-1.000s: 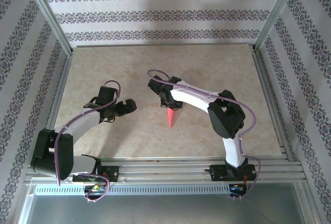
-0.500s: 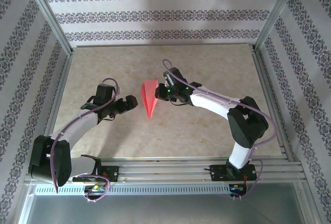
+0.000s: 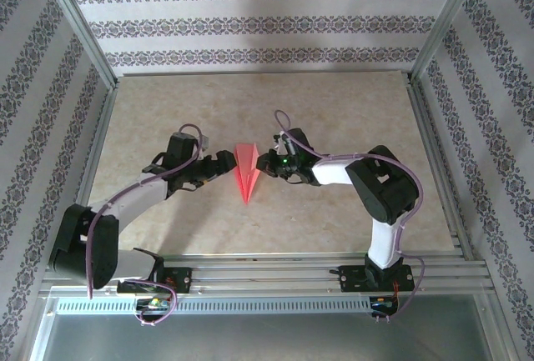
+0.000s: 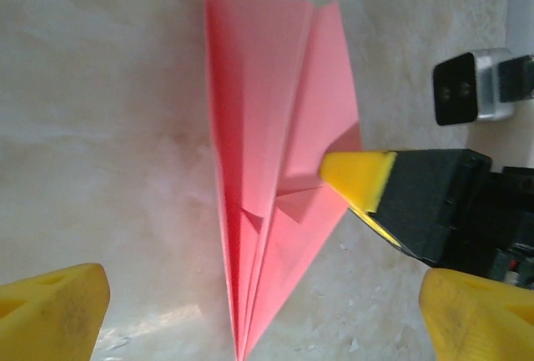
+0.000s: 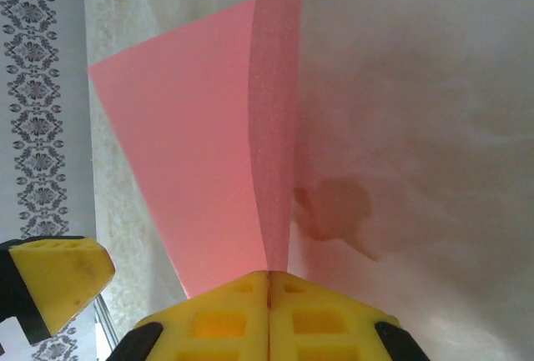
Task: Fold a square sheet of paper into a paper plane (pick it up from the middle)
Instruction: Turn over the paper plane at the center of the table.
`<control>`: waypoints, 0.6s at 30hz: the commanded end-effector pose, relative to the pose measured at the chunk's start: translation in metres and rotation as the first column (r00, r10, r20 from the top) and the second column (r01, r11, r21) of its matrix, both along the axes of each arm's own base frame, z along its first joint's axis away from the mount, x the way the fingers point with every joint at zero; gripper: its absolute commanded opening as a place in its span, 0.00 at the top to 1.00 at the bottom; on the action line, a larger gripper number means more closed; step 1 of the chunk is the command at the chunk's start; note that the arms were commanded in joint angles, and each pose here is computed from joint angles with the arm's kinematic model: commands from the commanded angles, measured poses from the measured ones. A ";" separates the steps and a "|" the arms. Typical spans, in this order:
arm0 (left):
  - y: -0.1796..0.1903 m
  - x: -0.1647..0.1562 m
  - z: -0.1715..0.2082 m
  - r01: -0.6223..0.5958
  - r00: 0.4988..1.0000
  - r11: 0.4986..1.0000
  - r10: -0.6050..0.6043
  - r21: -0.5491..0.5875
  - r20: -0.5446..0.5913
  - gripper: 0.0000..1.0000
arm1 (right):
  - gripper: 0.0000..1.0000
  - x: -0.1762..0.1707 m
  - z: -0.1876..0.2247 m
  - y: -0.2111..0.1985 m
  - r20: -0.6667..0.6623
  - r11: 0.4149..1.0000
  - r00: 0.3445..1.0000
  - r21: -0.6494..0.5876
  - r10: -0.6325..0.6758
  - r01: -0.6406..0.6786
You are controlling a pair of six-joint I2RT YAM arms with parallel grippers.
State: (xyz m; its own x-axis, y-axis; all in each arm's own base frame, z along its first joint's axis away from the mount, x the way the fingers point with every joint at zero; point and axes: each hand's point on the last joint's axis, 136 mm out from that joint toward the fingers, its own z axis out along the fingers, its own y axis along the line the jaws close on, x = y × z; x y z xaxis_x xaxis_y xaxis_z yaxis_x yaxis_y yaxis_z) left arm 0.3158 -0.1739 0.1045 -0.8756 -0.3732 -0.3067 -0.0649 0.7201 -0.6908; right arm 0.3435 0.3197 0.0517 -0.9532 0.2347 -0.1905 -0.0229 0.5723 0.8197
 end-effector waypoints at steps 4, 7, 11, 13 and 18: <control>-0.042 0.014 0.020 0.052 0.997 0.996 -0.048 -0.069 0.052 0.15 | 0.91 -0.002 0.001 -0.003 0.030 0.998 0.999 0.055 0.025 -0.026; -0.053 0.017 0.021 0.062 0.997 0.995 -0.058 -0.081 0.046 0.24 | 0.91 -0.003 -0.002 -0.005 0.021 0.998 0.999 0.050 0.024 -0.025; -0.062 0.021 0.016 0.069 0.997 0.993 -0.067 -0.091 0.024 0.28 | 0.91 -0.003 -0.004 -0.007 0.017 0.999 1.000 0.043 0.024 -0.024; -0.064 0.023 0.013 0.065 0.998 0.994 -0.064 -0.086 0.018 0.28 | 0.91 -0.003 -0.006 -0.008 0.013 0.999 1.000 0.041 0.023 -0.023; -0.061 0.026 -0.011 0.047 0.998 0.999 -0.047 -0.009 -0.045 0.23 | 0.91 -0.003 -0.009 -0.010 0.003 0.999 1.000 0.038 0.018 -0.018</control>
State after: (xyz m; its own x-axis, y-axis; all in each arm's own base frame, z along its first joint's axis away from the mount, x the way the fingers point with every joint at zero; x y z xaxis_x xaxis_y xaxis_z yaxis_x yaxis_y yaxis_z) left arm 0.3367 -0.2324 0.0982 -0.9063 -0.3316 -0.2621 -0.0475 0.6961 -0.7164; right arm 0.3413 0.3127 0.0498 -0.9547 0.2337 -0.1841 -0.0291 0.5427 0.8394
